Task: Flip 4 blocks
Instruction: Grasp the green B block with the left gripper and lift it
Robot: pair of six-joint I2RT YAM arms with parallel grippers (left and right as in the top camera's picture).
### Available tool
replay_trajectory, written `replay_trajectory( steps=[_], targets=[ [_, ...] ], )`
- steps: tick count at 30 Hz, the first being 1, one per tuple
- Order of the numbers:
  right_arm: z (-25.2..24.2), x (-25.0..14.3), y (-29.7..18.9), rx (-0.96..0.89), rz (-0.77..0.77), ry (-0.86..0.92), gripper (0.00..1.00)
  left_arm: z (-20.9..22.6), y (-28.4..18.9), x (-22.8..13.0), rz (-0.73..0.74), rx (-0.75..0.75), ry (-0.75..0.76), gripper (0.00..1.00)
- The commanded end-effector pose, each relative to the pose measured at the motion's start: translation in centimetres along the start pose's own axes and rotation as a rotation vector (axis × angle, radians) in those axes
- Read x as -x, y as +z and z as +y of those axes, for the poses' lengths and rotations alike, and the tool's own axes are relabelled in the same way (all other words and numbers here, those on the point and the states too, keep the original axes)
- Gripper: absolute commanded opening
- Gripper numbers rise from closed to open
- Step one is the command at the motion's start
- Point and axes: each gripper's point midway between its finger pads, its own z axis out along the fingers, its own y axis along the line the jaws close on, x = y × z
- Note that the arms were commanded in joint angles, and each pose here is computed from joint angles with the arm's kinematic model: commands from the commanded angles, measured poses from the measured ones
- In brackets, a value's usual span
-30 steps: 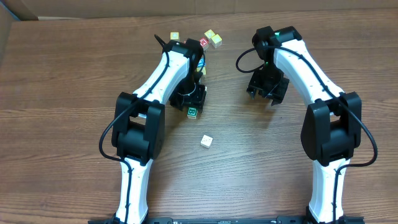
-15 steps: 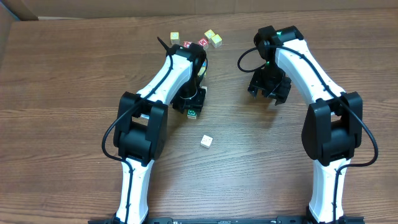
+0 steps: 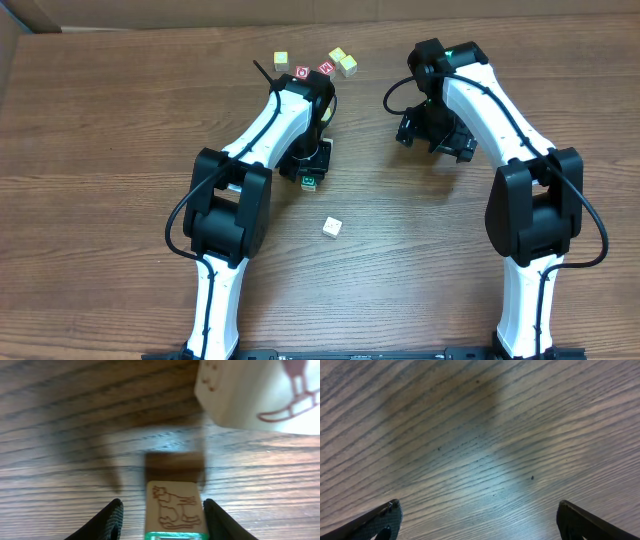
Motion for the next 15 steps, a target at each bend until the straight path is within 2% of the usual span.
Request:
replay_trajectory(
  steps=[1, 3, 6, 7, 13, 15],
  targets=[
    [-0.8, 0.8, -1.2, 0.008, -0.043, 0.020, 0.99, 0.3, -1.9, 0.2, -0.059, 0.024, -0.014, 0.42],
    [-1.0, 0.9, -1.2, 0.008, -0.043, 0.025, 1.00, 0.3, -1.8, 0.1, -0.055, 0.025, -0.012, 0.39],
    [-1.2, 1.2, -1.1, 0.008, -0.043, 0.034, 1.00, 0.1, -1.8, 0.3, -0.063, 0.023, -0.009, 0.25],
    [-1.3, 1.3, -1.1, 0.010, -0.044, 0.037, 1.00, 0.1, -1.8, 0.4, -0.067, 0.022, -0.009, 0.24],
    [-1.9, 1.7, -1.1, 0.007, -0.044, 0.052, 1.00, 0.2, -1.8, -0.1, -0.048, 0.026, -0.007, 0.24],
    [-1.9, 1.7, -1.1, 0.007, -0.043, 0.052, 1.00, 0.3, -2.0, -0.4, -0.040, 0.028, -0.006, 0.21]
  ],
)
